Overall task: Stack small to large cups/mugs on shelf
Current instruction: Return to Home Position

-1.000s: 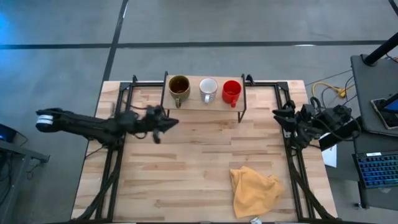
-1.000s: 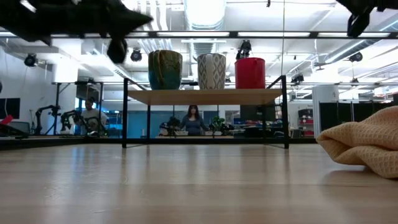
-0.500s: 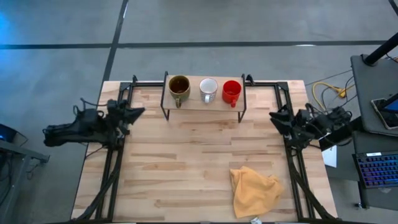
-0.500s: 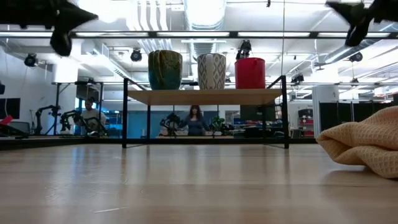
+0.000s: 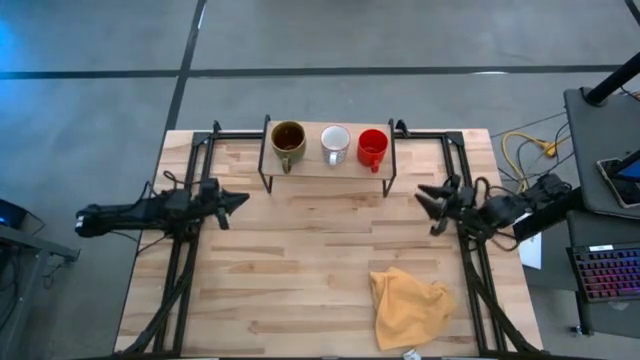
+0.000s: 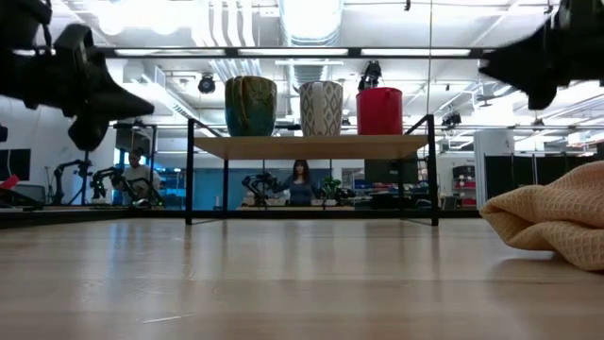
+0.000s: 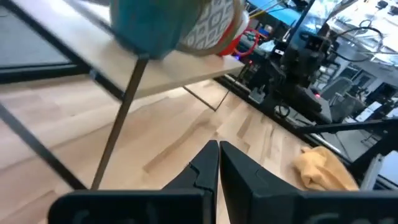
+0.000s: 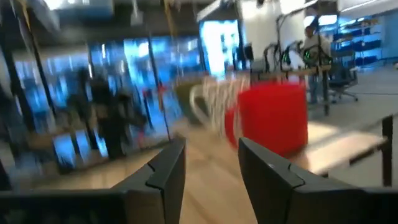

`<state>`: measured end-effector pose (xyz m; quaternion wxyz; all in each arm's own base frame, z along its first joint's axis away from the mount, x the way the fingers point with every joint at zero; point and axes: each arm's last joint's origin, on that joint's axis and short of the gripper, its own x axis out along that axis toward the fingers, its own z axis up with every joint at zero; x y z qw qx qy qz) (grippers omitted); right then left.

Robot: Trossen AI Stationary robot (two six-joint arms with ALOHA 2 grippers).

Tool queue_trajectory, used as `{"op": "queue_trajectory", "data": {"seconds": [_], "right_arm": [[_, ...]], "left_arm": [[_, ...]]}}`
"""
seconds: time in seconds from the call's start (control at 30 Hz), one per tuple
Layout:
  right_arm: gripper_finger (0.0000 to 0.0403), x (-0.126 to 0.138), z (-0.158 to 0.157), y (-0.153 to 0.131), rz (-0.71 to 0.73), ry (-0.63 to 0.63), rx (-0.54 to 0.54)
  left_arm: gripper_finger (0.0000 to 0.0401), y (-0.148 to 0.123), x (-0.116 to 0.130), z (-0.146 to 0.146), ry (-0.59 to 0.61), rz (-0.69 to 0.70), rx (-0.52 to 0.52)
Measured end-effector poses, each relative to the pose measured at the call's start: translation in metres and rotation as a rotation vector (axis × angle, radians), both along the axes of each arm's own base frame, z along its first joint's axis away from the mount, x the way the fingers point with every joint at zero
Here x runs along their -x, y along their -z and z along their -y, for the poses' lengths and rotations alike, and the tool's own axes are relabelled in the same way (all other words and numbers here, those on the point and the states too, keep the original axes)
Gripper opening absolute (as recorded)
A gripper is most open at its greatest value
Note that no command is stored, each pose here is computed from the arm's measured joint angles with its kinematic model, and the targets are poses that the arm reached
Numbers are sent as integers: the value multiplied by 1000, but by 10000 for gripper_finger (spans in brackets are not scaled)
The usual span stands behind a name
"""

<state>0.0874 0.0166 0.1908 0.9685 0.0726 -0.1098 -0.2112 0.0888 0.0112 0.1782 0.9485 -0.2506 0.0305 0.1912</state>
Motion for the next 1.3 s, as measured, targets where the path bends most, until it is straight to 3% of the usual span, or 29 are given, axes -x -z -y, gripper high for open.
{"op": "queue_trajectory", "data": {"seconds": [0.07, 0.17, 0.23, 0.3, 0.4, 0.53, 0.63, 0.73, 1.1, 1.3], "right_arm": [[141, -3, -2, 10, -92, -24, 25], [140, -6, -5, 19, -125, -124, -84], [138, -8, -6, 23, -125, -146, -177], [136, -8, -6, 26, -145, -144, -194], [134, -9, -7, 26, -180, -126, -110], [137, -9, -7, 26, -272, -107, 115], [136, -9, -7, 27, -317, -97, 227], [132, -9, -7, 27, -325, -95, 247], [134, -9, -7, 26, -231, -116, 17], [130, -9, -7, 26, -212, -120, -31]], "left_arm": [[0, 8, -1, 0, 1, -15, 6], [0, 10, -2, 0, 0, -58, -9], [0, 12, -2, 0, 17, -120, -81], [0, 13, -3, 0, 46, -185, -206], [0, 15, -4, 0, 87, -264, -360], [0, 17, -6, 0, 114, -320, -451], [0, 18, -7, 0, 118, -336, -451], [0, 19, -7, 0, 121, -348, -450], [0, 21, -9, 0, 127, -376, -448], [0, 22, -9, 0, 128, -382, -448]]}}
